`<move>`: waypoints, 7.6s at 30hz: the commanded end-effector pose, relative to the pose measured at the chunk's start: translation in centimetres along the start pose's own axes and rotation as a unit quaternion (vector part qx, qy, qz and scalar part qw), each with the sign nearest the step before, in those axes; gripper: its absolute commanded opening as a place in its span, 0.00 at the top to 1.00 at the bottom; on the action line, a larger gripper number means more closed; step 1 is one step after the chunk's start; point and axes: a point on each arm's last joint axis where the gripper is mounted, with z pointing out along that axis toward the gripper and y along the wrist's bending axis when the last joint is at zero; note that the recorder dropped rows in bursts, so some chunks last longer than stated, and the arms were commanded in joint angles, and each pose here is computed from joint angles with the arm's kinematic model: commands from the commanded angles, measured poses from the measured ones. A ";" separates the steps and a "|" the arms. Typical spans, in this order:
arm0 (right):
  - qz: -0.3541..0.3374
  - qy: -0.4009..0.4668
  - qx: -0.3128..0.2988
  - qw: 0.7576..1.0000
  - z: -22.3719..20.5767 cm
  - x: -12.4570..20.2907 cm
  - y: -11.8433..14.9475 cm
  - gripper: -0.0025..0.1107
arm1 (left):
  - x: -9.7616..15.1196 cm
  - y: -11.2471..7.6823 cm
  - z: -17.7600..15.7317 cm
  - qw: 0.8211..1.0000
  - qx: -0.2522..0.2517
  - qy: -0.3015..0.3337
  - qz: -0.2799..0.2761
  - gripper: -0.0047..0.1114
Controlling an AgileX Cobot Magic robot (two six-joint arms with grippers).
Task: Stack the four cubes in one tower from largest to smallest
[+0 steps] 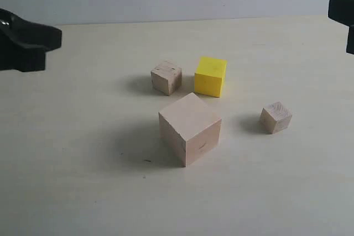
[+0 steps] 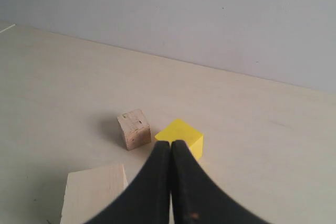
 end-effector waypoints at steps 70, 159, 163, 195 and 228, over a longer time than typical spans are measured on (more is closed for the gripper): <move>0.051 0.117 -0.024 0.992 4.8 2.1 -0.4 0.98 | 4.2 -9.8 23.7 0.922 0.215 0.297 0.120 0.96; 0.137 0.261 -0.036 0.955 18.3 3.9 -2.3 0.98 | -5.9 5.3 31.9 0.949 0.218 0.223 0.047 0.96; 0.137 0.261 -0.036 0.955 18.3 3.9 -2.3 0.98 | -4.7 4.2 33.2 0.944 0.221 0.237 0.059 0.96; 0.137 0.264 -0.038 0.954 18.2 4.0 -2.3 0.98 | -1.5 10.2 34.1 0.944 0.091 0.317 0.016 0.96; 0.153 0.314 -0.091 0.933 22.2 5.6 -0.4 0.98 | -2.8 12.2 23.0 0.955 0.049 0.291 -0.034 0.96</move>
